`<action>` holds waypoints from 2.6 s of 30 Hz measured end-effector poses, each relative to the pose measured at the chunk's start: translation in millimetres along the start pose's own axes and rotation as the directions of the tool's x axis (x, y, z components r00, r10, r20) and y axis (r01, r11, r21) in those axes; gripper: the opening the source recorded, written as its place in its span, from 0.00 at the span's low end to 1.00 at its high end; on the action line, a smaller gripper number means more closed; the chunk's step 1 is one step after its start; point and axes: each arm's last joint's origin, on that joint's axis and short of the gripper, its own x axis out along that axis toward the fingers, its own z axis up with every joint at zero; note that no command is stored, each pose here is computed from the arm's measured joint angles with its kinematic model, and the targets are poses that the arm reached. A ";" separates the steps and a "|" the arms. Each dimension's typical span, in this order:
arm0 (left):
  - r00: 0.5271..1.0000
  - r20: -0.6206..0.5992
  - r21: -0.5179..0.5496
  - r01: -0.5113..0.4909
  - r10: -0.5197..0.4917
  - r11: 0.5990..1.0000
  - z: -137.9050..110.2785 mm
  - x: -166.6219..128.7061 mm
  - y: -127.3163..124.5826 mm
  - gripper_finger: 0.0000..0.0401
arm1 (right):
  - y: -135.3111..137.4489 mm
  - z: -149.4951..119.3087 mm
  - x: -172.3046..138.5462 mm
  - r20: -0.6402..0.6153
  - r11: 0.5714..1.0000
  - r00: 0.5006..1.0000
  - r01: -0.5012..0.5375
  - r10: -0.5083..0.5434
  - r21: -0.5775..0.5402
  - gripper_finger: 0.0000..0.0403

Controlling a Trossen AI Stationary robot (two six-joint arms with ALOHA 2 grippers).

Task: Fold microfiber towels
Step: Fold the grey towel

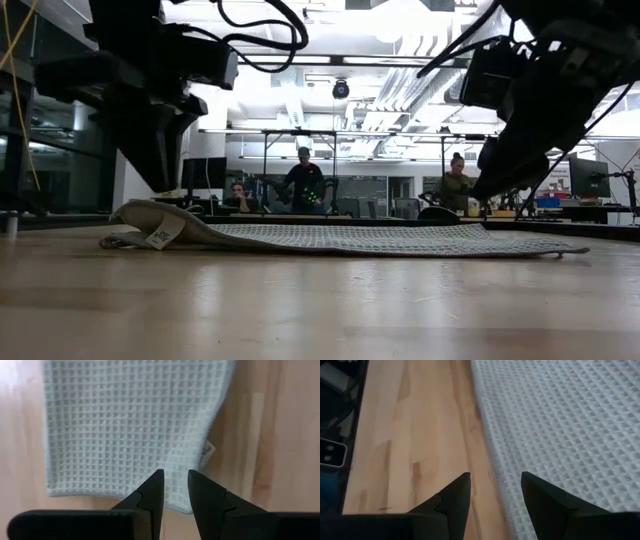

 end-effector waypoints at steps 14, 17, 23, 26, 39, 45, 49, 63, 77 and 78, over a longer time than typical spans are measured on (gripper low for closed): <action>1.000 0.009 -0.028 0.016 -0.015 0.999 1.1 0.1 -0.8 0.21 | -0.2 -3.8 -0.6 0.065 0.990 0.988 0.139 -0.139 -0.004 0.42; 0.999 0.030 -0.034 0.024 -0.023 0.999 3.2 0.0 -1.5 0.21 | -7.9 -6.2 -1.5 0.070 0.967 0.964 0.252 -0.255 0.047 0.42; 0.998 0.055 -0.045 0.012 -0.010 0.999 5.2 -0.1 -1.6 0.21 | -25.1 -9.2 -3.9 -0.002 0.898 0.925 0.368 -0.379 0.242 0.42; 0.997 0.063 -0.047 -0.037 0.040 0.998 3.7 1.5 0.0 0.21 | -29.5 -10.2 -4.9 -0.026 0.868 0.913 0.395 -0.407 0.302 0.42; 0.966 -0.001 0.043 -0.258 0.258 0.965 -27.2 27.1 9.9 0.21 | -35.5 -3.3 -5.2 0.032 0.859 0.891 0.427 -0.453 0.282 0.42; 0.939 0.001 0.084 -0.344 0.345 0.935 -25.0 31.3 25.0 0.21 | -53.6 6.3 -7.4 0.022 0.841 0.868 0.474 -0.496 0.261 0.42; 0.931 -0.025 0.089 -0.360 0.364 0.929 -20.3 35.5 43.4 0.21 | -63.2 11.3 -8.9 0.013 0.837 0.863 0.486 -0.505 0.251 0.42; 0.988 -0.061 0.043 -0.142 0.145 0.989 -7.2 51.6 110.4 0.21 | -87.4 21.7 -14.5 -0.005 0.836 0.844 0.532 -0.536 0.133 0.42; 0.996 -0.076 0.002 -0.041 0.041 0.999 -11.0 55.7 138.5 0.21 | -105.7 15.1 -22.5 -0.135 0.790 0.797 0.602 -0.589 0.115 0.42; 0.996 -0.076 0.002 -0.041 0.041 0.999 -11.0 55.8 138.6 0.21 | -106.6 13.1 -23.4 -0.157 0.782 0.789 0.612 -0.594 0.118 0.42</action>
